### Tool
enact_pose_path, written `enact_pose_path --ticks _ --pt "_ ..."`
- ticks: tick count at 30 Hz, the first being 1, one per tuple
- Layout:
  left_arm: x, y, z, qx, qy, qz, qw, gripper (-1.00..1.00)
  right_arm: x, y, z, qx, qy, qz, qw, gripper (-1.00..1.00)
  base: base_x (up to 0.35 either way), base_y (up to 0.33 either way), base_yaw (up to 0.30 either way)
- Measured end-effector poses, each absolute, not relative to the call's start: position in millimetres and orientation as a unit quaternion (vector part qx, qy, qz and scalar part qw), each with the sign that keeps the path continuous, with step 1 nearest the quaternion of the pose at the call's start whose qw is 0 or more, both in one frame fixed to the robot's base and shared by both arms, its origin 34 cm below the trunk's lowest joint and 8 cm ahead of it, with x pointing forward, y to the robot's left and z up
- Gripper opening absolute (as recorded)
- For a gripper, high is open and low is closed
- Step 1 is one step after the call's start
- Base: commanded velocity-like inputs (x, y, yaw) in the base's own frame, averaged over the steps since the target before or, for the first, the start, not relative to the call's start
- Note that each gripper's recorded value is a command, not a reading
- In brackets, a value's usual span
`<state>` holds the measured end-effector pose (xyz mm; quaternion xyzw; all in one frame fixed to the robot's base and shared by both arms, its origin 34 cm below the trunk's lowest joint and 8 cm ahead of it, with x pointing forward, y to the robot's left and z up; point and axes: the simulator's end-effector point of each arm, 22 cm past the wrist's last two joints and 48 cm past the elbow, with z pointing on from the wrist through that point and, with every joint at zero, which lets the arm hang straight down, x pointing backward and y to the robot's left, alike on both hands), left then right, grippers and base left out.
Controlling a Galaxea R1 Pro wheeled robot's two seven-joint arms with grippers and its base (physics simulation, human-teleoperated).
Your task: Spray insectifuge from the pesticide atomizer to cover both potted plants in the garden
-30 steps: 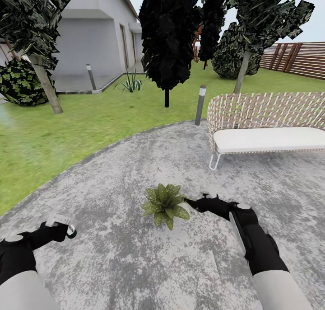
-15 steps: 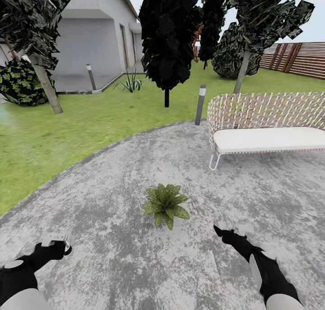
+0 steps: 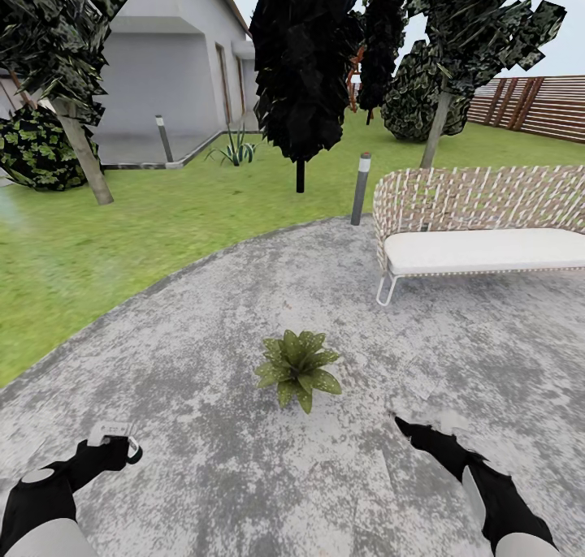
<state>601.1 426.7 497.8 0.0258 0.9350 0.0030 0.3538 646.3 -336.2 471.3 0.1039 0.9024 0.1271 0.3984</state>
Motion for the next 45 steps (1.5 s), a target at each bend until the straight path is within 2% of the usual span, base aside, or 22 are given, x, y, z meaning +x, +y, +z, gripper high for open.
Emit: enact_pose_path --ticks 12,18,21,31,45 --pt "601 429 494 0.020 0.935 0.013 0.353 -1.00 632 -347 455 0.111 0.912 0.114 0.378 1.00 0.000 0.000 0.000" --pt "589 450 456 -0.046 0.938 0.115 0.324 -1.00 601 -397 424 0.172 0.927 -0.020 0.333 1.00 0.000 0.000 0.000" --pt "584 447 445 -0.058 0.939 0.131 0.314 -1.00 597 -405 423 0.179 0.927 -0.041 0.327 1.00 0.000 0.000 0.000" --pt "589 409 437 -0.025 0.948 0.042 0.315 -1.00 597 -408 423 0.181 0.926 -0.045 0.328 1.00 0.000 0.000 0.000" --pt "592 407 442 -0.021 0.946 0.039 0.320 -1.00 598 -412 428 0.184 0.925 -0.046 0.331 1.00 0.000 0.068 -0.118"
